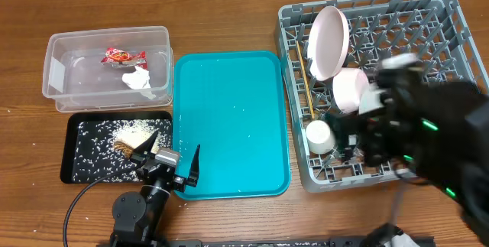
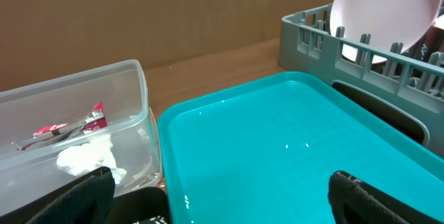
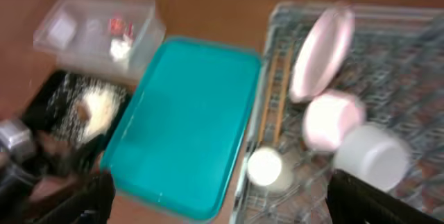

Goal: Sort waste into correct bins and load items into the dishwasher

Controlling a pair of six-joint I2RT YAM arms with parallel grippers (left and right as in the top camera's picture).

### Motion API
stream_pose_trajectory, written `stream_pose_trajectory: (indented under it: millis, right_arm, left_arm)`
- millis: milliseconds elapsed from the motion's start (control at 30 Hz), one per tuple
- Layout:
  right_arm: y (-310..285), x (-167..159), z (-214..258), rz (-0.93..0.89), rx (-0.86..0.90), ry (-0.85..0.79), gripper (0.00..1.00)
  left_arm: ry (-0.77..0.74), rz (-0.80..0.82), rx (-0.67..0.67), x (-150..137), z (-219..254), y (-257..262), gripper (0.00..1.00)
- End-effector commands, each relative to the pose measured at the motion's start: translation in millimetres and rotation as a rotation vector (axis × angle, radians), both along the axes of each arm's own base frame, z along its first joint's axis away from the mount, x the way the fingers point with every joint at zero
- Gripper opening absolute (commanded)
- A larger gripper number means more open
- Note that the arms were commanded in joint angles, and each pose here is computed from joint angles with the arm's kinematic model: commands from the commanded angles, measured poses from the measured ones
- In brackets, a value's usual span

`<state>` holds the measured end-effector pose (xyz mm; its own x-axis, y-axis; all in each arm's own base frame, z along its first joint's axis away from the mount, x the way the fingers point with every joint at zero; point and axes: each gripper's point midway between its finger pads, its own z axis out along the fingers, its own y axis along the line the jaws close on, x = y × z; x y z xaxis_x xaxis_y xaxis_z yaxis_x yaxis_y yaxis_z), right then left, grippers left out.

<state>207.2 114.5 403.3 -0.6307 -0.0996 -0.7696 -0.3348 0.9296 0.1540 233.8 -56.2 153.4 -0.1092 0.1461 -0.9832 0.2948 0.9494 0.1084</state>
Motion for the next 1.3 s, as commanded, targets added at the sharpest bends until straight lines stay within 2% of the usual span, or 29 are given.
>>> stream_pose_trajectory:
  millis: [0, 133, 267, 433, 633, 1133, 1267]
  right_arm:
    - [-41, 8, 19, -0.155, -0.018, -0.159, 1.0]
    - [-69, 23, 15, -0.299, 0.036, -0.276, 1.0]
    - [-94, 37, -10, -0.41, 0.058, -0.388, 1.0]
    - [-89, 20, -90, -0.37, 0.087, -0.384, 1.0]
    - [-94, 7, -150, -0.38, 0.1, -0.417, 1.0]
    - [-97, 39, -232, -0.39, 0.175, -0.632, 1.0]
    - [-97, 39, -232, -0.389, 0.175, -0.632, 1.0]
  left_arm:
    - [-0.001, -0.018, -0.002, -1, -1, -3, 1.0]
    - [-0.001, -0.018, -0.002, -1, -1, -3, 1.0]
    - [-0.002, -0.018, -0.002, -1, -1, -3, 1.0]
    - [-0.001, -0.018, -0.002, -1, -1, -3, 1.0]
    - [-0.002, -0.018, -0.002, -1, -1, -3, 1.0]
    - [-0.001, -0.018, -0.002, -1, -1, -3, 1.0]
    - [-0.002, -0.018, -0.002, -1, -1, -3, 1.0]
